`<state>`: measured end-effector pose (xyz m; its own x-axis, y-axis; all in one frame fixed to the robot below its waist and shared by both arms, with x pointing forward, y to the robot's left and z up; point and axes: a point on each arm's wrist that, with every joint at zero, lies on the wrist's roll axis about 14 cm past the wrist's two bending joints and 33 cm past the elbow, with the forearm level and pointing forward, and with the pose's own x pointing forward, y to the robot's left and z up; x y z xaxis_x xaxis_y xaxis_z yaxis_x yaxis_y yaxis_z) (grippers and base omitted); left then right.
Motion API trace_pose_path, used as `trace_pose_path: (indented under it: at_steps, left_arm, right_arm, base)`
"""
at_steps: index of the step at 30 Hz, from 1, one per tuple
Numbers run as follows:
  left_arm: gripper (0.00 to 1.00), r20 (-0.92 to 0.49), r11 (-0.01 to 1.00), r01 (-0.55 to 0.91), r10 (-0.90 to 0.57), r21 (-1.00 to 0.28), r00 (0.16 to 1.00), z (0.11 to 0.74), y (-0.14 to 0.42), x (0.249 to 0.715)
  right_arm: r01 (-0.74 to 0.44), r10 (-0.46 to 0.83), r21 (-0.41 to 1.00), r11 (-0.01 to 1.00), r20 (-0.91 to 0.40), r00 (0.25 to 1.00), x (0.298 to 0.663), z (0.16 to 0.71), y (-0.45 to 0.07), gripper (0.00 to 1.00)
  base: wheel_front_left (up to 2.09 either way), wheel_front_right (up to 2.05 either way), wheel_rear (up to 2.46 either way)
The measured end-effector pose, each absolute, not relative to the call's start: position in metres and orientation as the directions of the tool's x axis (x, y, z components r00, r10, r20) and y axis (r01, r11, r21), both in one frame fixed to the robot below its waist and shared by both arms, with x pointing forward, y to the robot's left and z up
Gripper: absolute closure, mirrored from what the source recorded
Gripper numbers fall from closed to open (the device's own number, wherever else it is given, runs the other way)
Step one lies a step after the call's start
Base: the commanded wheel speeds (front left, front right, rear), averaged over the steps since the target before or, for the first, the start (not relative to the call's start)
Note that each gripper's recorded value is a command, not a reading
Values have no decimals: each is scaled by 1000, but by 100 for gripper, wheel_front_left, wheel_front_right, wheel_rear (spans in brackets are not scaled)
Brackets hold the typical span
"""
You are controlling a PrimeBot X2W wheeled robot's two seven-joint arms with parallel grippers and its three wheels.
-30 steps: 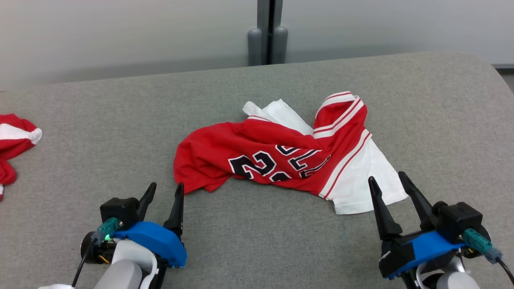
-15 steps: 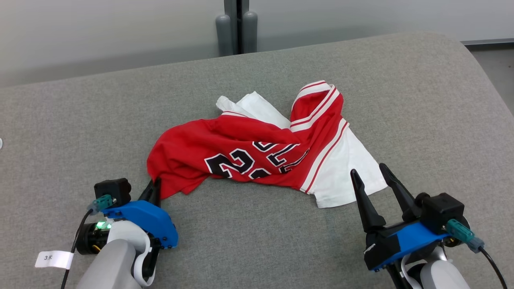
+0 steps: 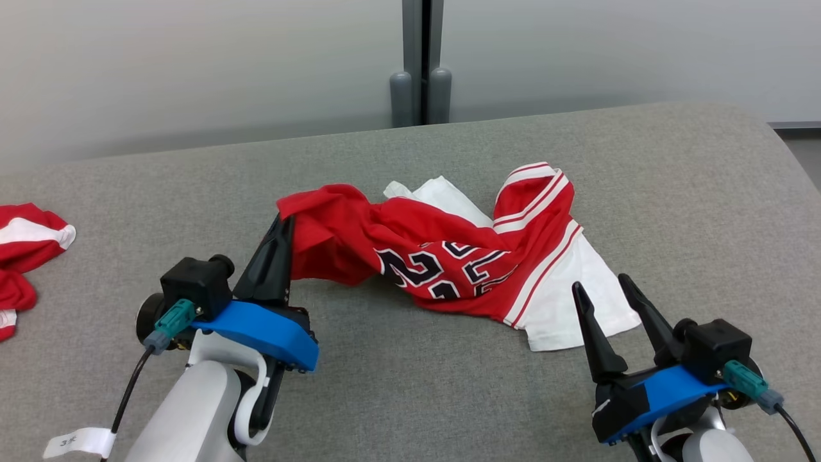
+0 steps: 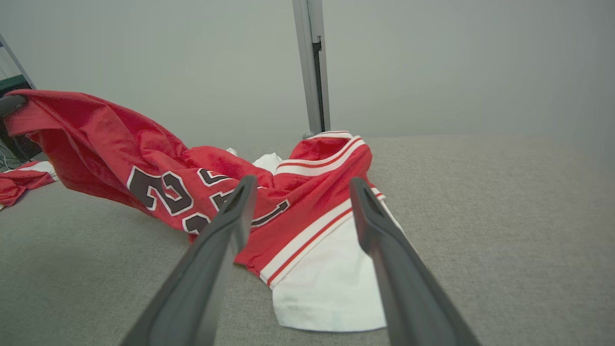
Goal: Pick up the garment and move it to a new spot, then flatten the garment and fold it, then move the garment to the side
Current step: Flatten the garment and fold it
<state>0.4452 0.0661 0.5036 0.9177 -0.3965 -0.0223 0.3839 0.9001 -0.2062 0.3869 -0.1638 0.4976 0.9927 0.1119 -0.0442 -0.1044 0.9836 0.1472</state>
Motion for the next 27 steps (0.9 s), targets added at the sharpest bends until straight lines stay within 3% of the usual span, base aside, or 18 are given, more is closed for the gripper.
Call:
trace_pose_path:
  at_steps: [7, 13, 20, 23, 27]
  left_arm:
    - [100, 89, 843, 505, -497, -187, 863, 574, 33, 412]
    - [100, 94, 824, 532, -524, -195, 847, 591, 27, 408]
    - [100, -96, 878, 461, -474, -129, 875, 531, 63, 467]
    - [100, -247, 894, 443, -445, -69, 861, 481, 87, 509]
    - [100, -300, 900, 435, -412, 13, 861, 464, 105, 544]
  right_arm:
    - [-81, 90, 148, 986, -54, 994, 383, 496, -171, 0]
    - [-49, 60, 150, 987, -70, 996, 384, 490, -181, 0]
    - [-46, 61, 156, 987, -91, 994, 397, 479, -181, 0]
    - [-46, 61, 160, 986, -93, 994, 407, 474, -182, 0]
    - [-26, 41, 159, 987, -96, 995, 411, 469, -189, 0]
  base:
    - [0, 0, 0]
    - [0, 0, 0]
    - [0, 0, 0]
    - [0, 0, 0]
    - [0, 0, 0]
